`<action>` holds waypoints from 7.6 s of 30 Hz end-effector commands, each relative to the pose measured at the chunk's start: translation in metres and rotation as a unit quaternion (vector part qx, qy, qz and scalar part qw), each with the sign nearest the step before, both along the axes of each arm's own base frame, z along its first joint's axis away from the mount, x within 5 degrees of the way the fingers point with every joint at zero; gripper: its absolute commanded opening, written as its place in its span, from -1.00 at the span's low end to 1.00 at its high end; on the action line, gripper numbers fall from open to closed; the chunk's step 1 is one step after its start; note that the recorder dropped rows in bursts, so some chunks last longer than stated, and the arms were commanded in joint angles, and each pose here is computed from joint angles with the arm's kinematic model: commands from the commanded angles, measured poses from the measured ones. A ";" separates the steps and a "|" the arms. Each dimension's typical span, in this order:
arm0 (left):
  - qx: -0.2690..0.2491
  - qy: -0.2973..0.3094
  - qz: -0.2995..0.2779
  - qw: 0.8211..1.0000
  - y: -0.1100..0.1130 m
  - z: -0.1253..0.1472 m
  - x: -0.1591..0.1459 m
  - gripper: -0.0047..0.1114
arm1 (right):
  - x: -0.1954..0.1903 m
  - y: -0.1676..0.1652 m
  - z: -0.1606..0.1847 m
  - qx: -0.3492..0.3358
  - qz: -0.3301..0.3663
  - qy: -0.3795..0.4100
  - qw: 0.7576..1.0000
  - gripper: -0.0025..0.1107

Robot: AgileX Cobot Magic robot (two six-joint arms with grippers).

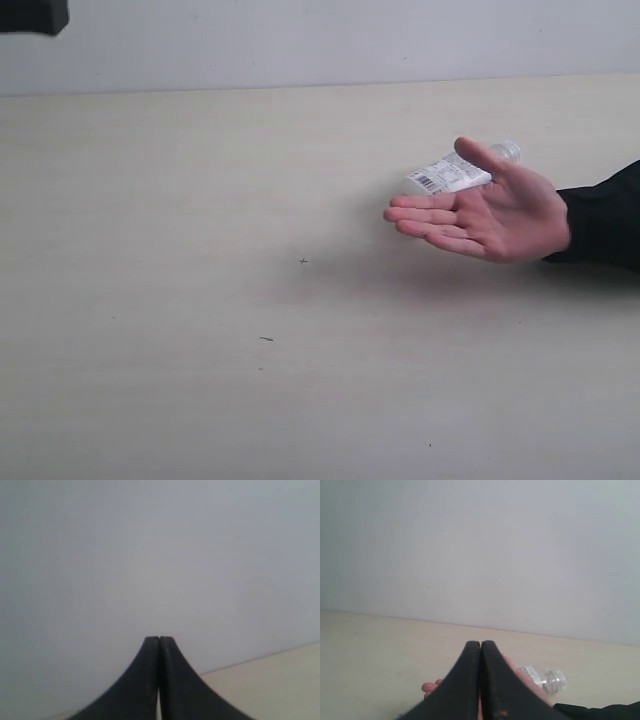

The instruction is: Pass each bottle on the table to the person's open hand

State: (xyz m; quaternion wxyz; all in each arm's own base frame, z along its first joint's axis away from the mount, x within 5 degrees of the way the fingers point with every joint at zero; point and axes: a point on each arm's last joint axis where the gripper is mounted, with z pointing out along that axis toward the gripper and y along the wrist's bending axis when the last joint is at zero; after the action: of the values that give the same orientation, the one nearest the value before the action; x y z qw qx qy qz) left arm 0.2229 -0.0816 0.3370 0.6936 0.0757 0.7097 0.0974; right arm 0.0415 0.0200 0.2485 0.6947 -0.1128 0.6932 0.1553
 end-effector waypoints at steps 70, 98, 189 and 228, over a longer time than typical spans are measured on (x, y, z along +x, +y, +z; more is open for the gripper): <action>0.023 0.447 -0.375 0.812 -0.223 -0.146 0.223 0.01 | 0.000 0.000 -0.001 0.001 0.001 -0.002 1.000 -0.96; 0.079 0.456 -0.370 0.806 -0.257 -0.200 0.209 0.39 | 0.000 0.000 -0.001 0.001 0.001 -0.002 1.000 -0.96; -0.067 0.376 -0.330 0.863 -0.231 -0.087 0.143 -0.92 | 0.000 0.000 -0.001 0.001 0.001 -0.002 1.000 -0.96; -0.266 0.305 -0.031 0.914 -0.301 -0.088 0.014 -0.92 | 0.000 0.000 -0.001 0.001 0.001 -0.002 1.000 -0.96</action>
State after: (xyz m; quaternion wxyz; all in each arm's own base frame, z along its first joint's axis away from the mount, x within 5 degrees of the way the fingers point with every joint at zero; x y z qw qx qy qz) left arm 0.2368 -0.3797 0.2576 0.4394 -0.0468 0.8852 -0.1454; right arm 0.0415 0.0200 0.2485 0.6947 -0.1128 0.6932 0.1553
